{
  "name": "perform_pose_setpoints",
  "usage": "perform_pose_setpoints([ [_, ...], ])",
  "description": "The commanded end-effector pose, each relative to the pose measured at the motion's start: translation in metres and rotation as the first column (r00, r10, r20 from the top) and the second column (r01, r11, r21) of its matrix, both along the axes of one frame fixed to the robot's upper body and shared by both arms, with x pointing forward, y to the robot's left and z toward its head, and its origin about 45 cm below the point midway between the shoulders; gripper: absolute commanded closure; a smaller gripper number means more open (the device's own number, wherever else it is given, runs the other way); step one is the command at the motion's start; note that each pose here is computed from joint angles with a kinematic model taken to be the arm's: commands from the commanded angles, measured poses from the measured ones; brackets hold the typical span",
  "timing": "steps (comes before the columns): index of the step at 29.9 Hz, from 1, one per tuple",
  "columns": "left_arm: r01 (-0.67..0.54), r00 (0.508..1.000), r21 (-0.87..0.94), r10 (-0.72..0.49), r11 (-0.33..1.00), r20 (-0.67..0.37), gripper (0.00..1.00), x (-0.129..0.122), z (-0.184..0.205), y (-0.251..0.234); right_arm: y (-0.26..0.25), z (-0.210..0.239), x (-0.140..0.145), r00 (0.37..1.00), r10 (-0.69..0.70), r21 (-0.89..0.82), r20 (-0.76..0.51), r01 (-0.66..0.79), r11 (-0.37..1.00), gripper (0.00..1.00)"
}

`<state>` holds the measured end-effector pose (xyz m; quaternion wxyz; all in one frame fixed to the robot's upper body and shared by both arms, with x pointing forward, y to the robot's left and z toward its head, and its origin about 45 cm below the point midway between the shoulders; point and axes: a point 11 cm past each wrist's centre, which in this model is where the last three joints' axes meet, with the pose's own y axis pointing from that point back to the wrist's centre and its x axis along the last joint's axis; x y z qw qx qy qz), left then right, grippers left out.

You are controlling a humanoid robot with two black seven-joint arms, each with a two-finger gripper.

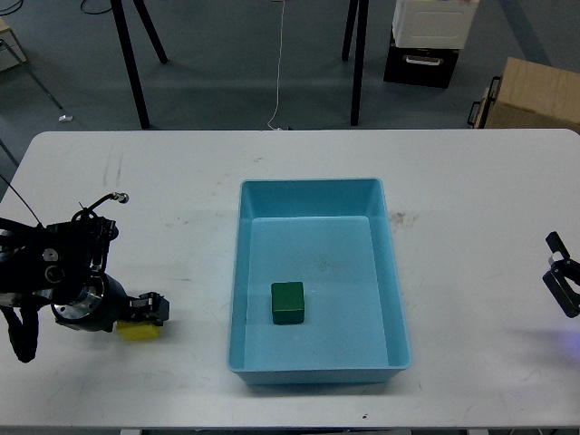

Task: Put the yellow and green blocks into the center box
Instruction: 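Lower the left gripper and grasp the yellow cube, then carry the yellow cube into the box onto the green cube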

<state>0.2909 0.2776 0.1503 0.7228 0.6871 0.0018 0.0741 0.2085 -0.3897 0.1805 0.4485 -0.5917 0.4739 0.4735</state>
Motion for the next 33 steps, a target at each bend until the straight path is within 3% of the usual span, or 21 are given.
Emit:
perform_pose_setpoints([
  [1,0.007,1.0,0.004,-0.007,1.0,0.016,0.95,0.002,0.002,0.0,0.0,0.0,0.0,1.0,0.002,-0.005,-0.002,-0.002,1.0,0.01],
  [2,0.005,1.0,0.003,-0.005,1.0,0.022,1.0,0.003,0.003,0.0,0.0,-0.001,-0.001,1.0,0.002,-0.007,-0.004,-0.002,1.0,0.01],
  [8,0.011,0.992,-0.037,-0.006,0.999,0.124,1.0,0.031,0.042,-0.009,0.001,-0.002,-0.001,1.0,0.002,-0.005,-0.006,-0.002,1.0,0.01],
  [12,0.112,0.977,-0.06,-0.098,0.992,0.191,1.0,0.056,0.096,-0.04,0.002,-0.002,-0.001,1.0,0.006,-0.011,-0.007,-0.007,1.0,0.01],
  [17,0.299,0.944,-0.087,-0.281,0.95,0.171,1.0,0.057,0.135,-0.124,0.001,-0.002,-0.001,1.0,0.008,-0.026,-0.008,-0.009,1.0,0.01],
  [25,0.507,0.857,0.004,-0.505,0.862,0.103,1.0,0.034,0.103,-0.206,0.0,-0.003,-0.002,1.0,0.006,-0.031,-0.012,-0.006,0.999,0.01],
  [30,0.542,0.839,-0.003,-0.54,0.841,0.069,1.0,0.022,0.086,-0.222,-0.002,-0.001,-0.002,1.0,0.0,-0.036,-0.009,0.0,0.999,0.01],
  [33,0.531,0.846,-0.009,-0.529,0.847,0.061,0.92,0.023,0.078,-0.221,-0.002,-0.002,-0.002,1.0,0.0,-0.034,-0.01,0.0,0.999,0.01],
])
